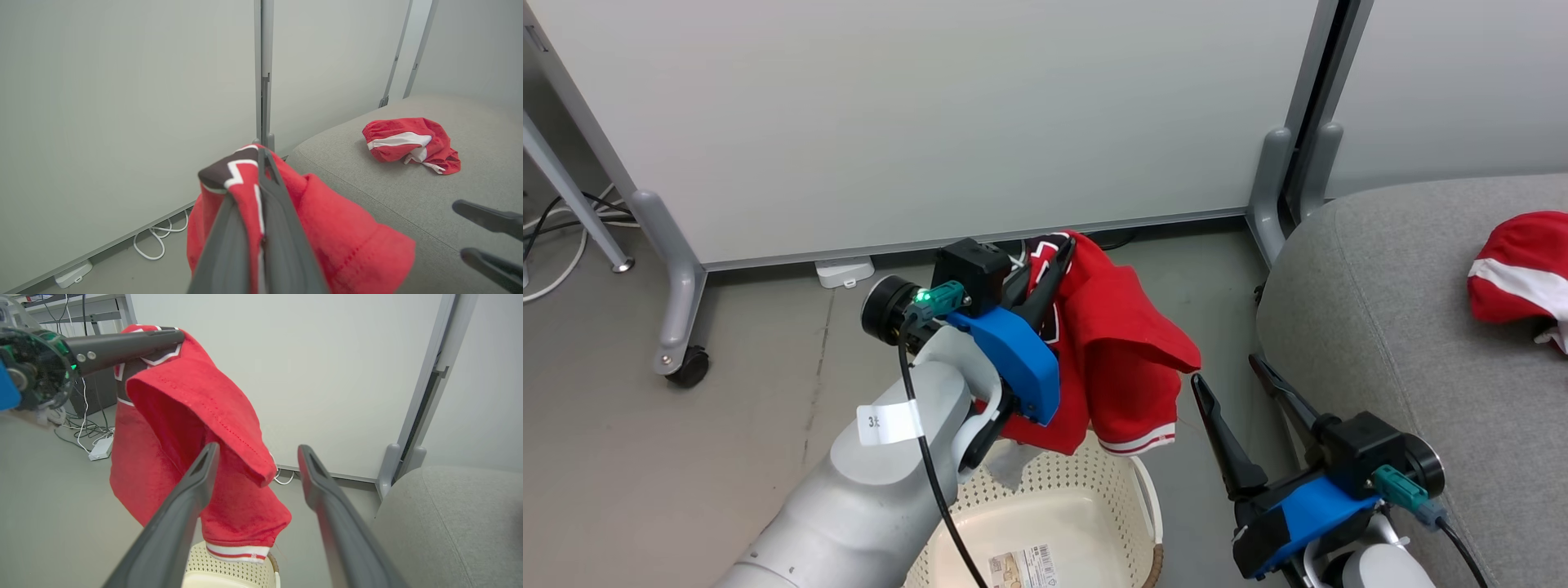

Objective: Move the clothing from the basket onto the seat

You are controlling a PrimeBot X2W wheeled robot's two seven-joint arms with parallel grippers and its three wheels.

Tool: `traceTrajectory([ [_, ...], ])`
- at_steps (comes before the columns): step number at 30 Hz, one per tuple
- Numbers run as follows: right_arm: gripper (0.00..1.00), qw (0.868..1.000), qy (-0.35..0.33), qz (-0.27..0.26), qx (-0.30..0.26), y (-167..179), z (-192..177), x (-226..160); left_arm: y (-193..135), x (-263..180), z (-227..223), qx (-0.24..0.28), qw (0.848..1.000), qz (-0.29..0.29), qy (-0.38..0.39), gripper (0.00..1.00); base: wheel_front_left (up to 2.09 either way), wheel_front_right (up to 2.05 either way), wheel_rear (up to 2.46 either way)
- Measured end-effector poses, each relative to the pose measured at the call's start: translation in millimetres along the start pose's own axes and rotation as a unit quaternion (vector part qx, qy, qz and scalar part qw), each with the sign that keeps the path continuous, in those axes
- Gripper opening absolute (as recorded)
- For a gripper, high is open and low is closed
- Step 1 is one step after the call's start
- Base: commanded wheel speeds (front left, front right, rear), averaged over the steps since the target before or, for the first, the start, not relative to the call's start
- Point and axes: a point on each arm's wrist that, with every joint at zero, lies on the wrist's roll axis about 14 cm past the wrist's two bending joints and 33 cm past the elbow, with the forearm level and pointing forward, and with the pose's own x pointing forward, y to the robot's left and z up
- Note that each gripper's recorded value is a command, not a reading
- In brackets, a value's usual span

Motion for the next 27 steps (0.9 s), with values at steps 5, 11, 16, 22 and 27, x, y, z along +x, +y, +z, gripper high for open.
traceTrajectory([
  [5,1.0,1.0,0.005,0.001,0.004,1,-3,-1,1,0,-4,-0.004,1.0,0.001,0.004,0.0,0.0,0.0,0.0],
  [11,1.0,1.0,0.018,0.01,0.003,6,-11,0,-1,3,-7,-0.005,1.0,-0.004,0.007,0.0,0.0,0.0,0.0],
  [16,1.0,0.999,0.029,0.029,-0.008,15,-15,12,-3,5,-10,-0.007,1.0,-0.009,0.012,0.0,0.0,0.0,0.0],
  [22,1.0,0.997,0.044,0.052,-0.023,23,-22,30,-2,6,-14,-0.013,1.0,-0.009,0.016,0.0,0.0,0.0,0.0],
  [27,1.0,0.995,0.058,0.069,-0.034,28,-26,46,-2,8,-13,-0.013,1.0,-0.012,0.014,0.0,0.0,0.0,0.0],
])
